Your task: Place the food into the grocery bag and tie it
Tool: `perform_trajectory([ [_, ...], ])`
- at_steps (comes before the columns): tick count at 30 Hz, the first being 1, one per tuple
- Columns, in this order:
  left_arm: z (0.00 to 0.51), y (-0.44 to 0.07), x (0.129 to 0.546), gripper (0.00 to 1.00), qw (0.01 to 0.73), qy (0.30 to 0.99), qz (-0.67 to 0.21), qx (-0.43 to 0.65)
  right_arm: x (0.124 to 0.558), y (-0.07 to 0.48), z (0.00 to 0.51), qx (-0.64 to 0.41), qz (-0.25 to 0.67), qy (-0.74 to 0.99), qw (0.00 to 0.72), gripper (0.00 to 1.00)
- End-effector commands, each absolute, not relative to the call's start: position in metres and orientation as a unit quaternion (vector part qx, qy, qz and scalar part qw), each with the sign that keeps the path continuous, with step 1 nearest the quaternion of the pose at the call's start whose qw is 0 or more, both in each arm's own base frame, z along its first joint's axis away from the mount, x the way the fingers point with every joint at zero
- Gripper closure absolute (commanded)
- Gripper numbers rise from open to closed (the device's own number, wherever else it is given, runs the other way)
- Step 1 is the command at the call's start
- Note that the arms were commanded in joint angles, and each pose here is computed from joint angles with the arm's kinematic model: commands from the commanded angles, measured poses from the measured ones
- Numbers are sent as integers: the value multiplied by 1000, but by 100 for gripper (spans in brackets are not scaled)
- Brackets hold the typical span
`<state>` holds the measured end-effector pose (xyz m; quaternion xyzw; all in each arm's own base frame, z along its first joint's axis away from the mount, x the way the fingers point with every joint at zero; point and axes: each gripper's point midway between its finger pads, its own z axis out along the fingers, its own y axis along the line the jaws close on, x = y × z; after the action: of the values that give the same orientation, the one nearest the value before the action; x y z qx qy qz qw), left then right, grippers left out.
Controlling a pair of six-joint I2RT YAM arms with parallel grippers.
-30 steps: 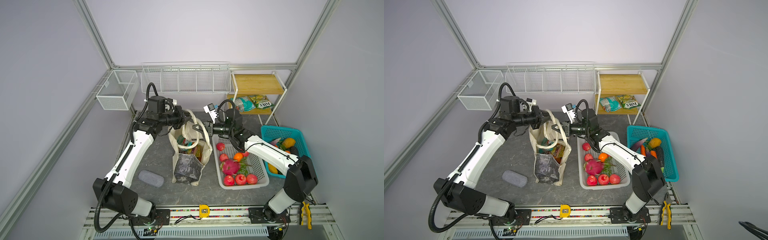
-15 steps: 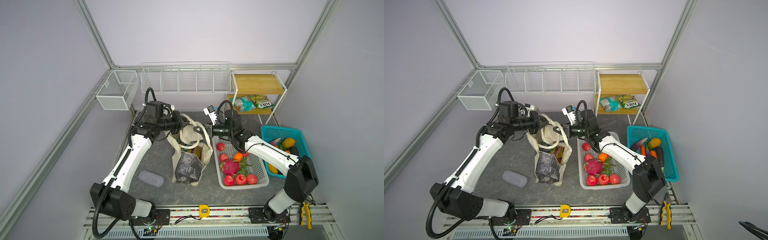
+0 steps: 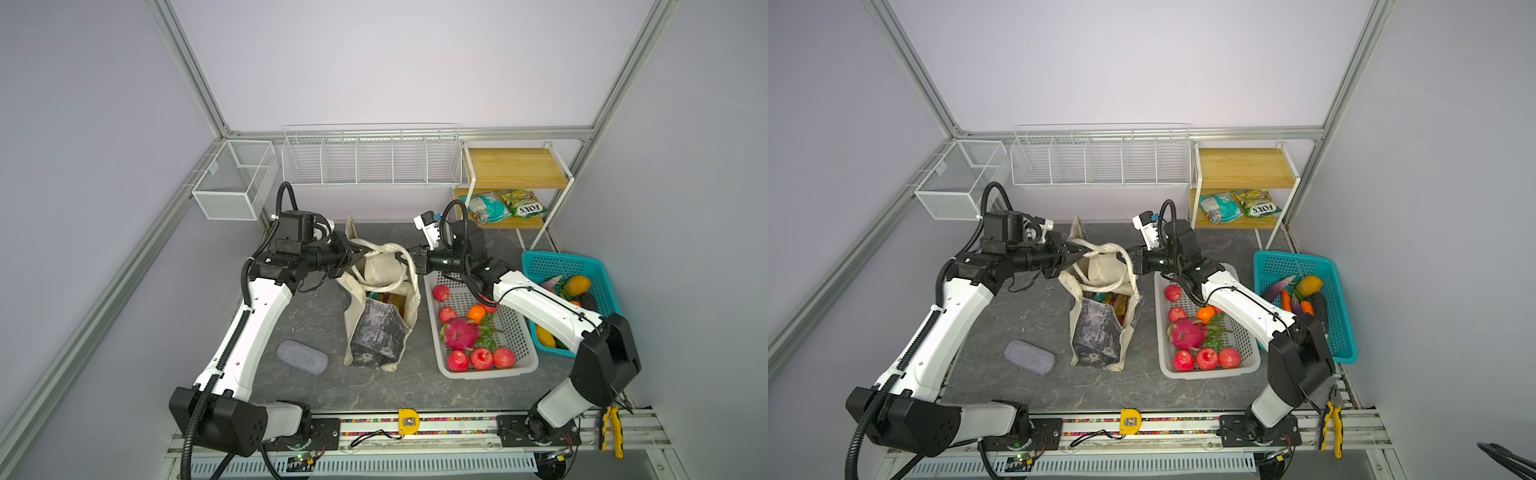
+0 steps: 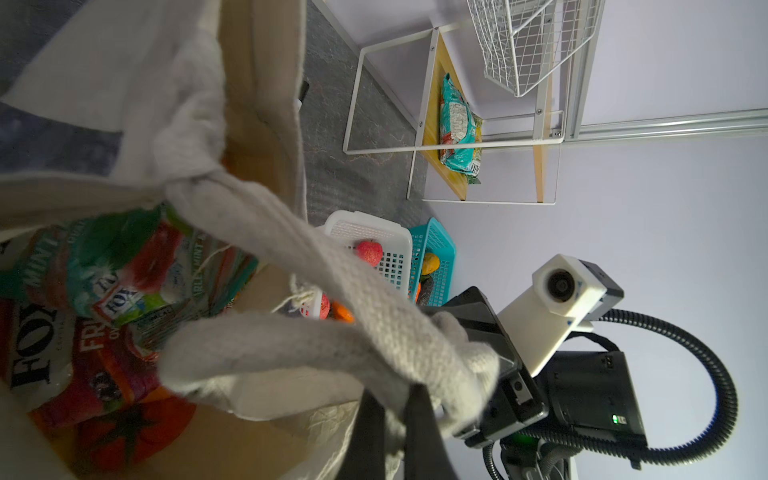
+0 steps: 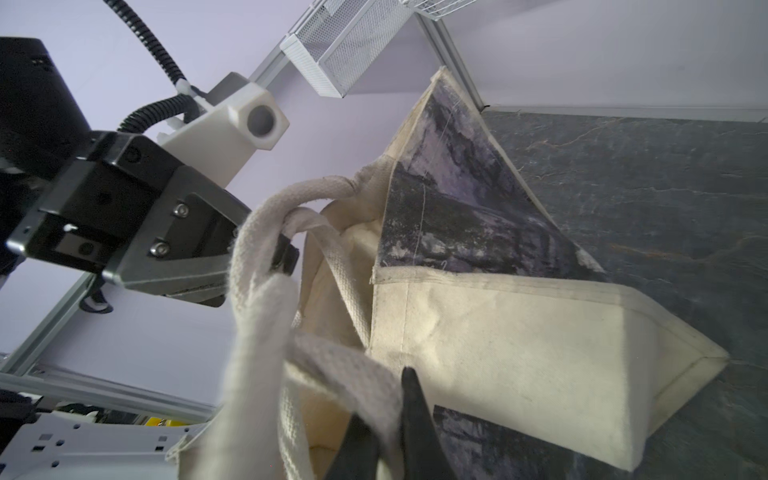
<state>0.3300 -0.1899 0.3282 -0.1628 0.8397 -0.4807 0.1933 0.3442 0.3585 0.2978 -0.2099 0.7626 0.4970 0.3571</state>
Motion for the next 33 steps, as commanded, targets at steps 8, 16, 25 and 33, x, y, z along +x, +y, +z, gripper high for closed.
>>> perform_trajectory([
  [8,342,-149,327,100,224,827,-469,-212,374,306,306,-135,414,782,446,93],
  [16,349,-108,337,100,269,805,-453,-273,375,287,303,-101,384,791,466,93],
  [25,348,-69,348,100,313,778,-426,-339,367,267,294,-81,349,807,469,93],
  [33,350,-46,363,100,344,747,-416,-388,354,245,280,-75,308,827,465,93],
])
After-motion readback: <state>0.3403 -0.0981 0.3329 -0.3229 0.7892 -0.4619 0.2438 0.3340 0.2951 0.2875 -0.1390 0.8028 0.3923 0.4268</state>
